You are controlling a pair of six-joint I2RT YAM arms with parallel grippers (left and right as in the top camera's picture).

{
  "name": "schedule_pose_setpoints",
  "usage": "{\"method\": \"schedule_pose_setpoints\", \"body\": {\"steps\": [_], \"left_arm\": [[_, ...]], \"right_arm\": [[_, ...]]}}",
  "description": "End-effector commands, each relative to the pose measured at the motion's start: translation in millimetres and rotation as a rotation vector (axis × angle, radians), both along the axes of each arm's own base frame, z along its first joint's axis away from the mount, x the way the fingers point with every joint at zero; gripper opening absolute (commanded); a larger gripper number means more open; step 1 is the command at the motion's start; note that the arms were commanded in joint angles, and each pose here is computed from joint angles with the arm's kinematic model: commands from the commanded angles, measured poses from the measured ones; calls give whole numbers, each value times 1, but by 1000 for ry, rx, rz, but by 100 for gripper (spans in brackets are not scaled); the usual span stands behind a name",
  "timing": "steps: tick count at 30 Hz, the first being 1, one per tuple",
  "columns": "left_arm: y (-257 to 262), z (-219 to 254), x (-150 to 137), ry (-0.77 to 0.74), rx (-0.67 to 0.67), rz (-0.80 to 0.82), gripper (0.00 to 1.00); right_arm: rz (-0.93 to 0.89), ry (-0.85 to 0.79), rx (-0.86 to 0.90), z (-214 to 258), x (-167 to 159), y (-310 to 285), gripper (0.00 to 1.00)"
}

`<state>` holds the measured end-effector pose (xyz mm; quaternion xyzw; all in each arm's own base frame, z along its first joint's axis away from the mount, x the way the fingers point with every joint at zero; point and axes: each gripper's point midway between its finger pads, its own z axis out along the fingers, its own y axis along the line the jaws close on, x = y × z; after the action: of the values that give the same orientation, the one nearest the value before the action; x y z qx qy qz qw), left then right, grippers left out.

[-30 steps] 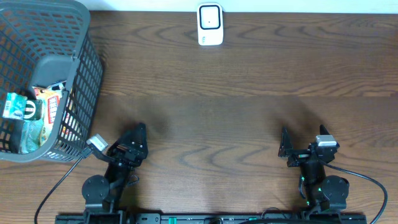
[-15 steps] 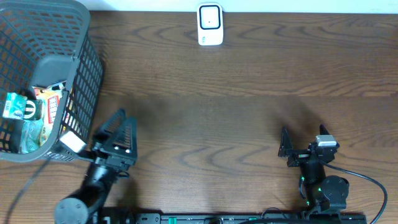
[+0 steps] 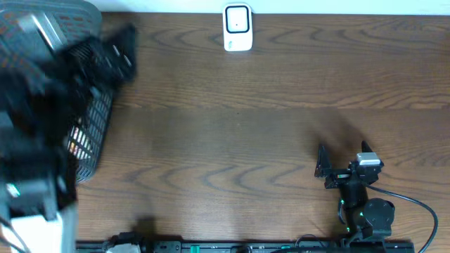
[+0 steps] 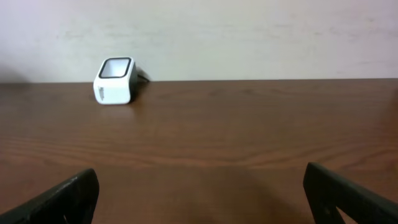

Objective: Scan the item barcode
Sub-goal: 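Reach the left gripper into the basket and grasp the yellow snack bag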

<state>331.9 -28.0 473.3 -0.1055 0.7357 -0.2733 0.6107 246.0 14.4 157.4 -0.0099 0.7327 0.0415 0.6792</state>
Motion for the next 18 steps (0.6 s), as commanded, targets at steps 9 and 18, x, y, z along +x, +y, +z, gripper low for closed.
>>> {"method": "schedule_pose_setpoints", "body": {"steps": [9, 18], "left_arm": [[254, -43, -14, 548, 541, 912, 98], [287, -138, -6, 863, 503, 857, 98]], "right_arm": [[5, -2, -8, 0, 0, 1, 99], [5, -2, -8, 0, 0, 1, 99]]}}
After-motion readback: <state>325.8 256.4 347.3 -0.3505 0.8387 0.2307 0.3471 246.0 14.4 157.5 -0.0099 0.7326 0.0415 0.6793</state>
